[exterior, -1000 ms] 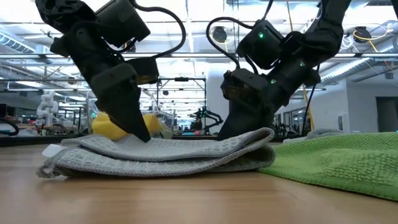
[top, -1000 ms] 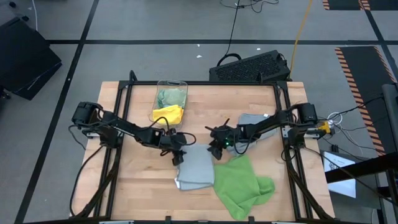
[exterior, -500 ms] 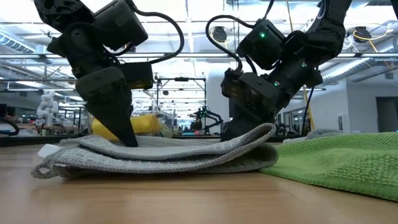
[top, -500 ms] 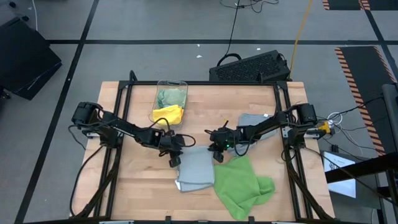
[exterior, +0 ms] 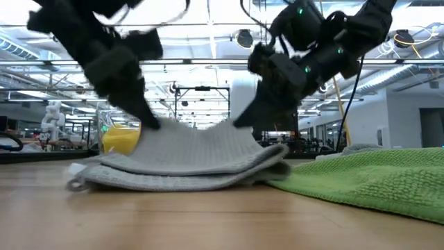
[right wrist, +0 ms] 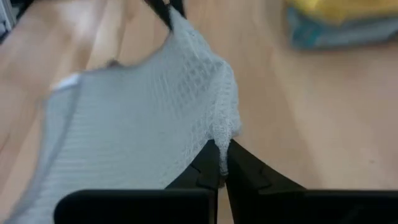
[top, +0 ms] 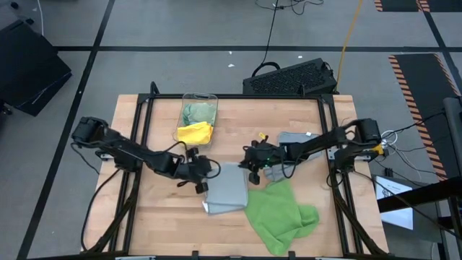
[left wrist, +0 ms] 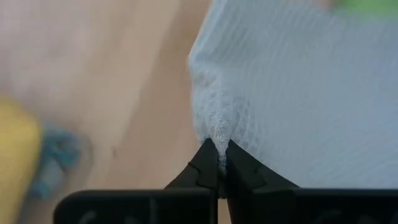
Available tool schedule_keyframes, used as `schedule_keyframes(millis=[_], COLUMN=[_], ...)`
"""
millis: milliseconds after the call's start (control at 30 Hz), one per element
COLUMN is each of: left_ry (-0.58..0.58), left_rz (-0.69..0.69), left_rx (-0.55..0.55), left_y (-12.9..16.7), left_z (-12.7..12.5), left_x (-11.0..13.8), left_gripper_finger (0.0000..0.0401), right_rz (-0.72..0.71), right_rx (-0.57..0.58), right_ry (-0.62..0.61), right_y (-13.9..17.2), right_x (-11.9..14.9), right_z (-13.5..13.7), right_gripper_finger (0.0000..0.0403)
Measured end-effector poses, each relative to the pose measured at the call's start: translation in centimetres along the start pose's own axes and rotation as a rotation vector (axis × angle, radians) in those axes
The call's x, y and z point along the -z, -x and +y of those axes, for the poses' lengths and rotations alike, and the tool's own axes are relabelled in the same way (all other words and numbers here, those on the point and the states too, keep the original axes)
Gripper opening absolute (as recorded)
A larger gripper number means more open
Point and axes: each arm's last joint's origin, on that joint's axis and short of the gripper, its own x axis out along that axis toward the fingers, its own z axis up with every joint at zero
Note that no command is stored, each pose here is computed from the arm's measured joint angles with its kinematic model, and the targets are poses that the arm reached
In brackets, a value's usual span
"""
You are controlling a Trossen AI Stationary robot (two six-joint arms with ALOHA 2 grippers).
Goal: Fold microfiber towels
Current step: Fold the left gray microfiber cloth on the table
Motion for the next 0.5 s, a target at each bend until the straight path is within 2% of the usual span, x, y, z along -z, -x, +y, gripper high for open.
schedule_keyframes(millis=[200, 500], left_ry=[-0.080, -0.165], left_rz=[-0.100, -0.167], left_rx=[-0.028, 0.073], left_y=[1.8, 3.5], left_z=[-1.9, -5.6], left_x=[0.2, 1.8], left_gripper_finger=[0.0007, 0.0008], right_rz=[-0.053, -0.043], right_rx=[0.015, -0.082], right_ry=[0.083, 0.084], right_y=[1.1, 1.3], right_x=[-1.0, -0.3], right_z=[0.7, 4.1], right_gripper_finger=[0.0005, 0.0006])
